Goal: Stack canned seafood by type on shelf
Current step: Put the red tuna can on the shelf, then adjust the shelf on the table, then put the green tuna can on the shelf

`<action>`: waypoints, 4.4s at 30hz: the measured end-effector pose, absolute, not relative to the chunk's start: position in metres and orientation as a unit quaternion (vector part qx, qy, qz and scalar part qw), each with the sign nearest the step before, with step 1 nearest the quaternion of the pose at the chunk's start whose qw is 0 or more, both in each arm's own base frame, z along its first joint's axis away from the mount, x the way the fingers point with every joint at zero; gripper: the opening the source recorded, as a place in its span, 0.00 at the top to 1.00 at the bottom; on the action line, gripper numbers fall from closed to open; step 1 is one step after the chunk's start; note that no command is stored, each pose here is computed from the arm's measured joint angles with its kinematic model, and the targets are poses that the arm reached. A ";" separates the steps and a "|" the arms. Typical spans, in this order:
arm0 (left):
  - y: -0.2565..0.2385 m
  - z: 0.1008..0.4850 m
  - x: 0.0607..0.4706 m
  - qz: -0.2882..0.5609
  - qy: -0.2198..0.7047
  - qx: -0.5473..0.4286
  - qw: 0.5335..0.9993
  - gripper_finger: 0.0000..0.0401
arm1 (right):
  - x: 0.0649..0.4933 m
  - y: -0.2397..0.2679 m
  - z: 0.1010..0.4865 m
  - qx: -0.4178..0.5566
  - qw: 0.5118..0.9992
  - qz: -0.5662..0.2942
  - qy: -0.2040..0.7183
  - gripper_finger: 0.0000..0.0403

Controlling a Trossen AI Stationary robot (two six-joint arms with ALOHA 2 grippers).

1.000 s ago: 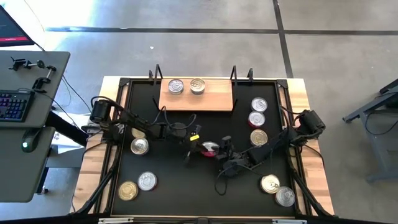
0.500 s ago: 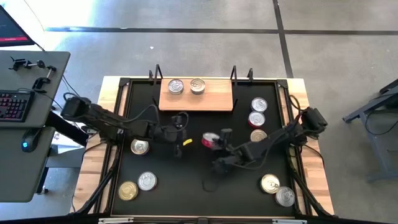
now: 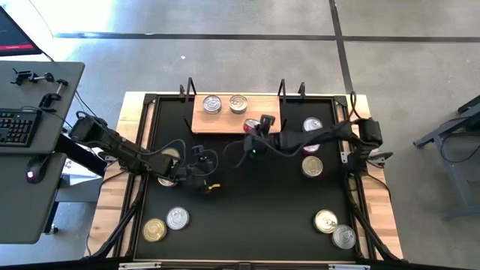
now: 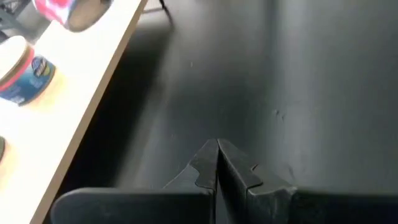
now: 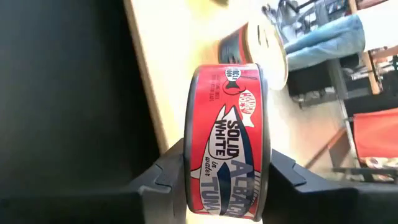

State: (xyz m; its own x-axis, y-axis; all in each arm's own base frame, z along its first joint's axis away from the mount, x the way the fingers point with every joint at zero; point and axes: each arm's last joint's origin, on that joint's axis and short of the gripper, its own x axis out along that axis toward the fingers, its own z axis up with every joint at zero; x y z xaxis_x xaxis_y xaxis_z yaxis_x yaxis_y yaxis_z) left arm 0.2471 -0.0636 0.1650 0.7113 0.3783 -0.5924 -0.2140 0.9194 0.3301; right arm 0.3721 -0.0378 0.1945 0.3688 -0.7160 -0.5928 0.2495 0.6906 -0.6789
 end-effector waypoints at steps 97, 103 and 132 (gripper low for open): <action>-0.085 0.154 0.208 0.279 0.364 0.178 0.871 1.00 | 0.227 0.011 0.228 0.169 0.813 -0.369 0.418 1.00; -0.072 0.151 0.200 0.336 0.378 0.178 0.844 1.00 | 0.203 -0.010 0.215 0.189 0.788 -0.499 0.307 1.00; -0.042 0.102 0.187 0.305 0.324 0.089 0.891 1.00 | 0.210 -0.037 0.232 0.147 0.874 -0.433 0.165 1.00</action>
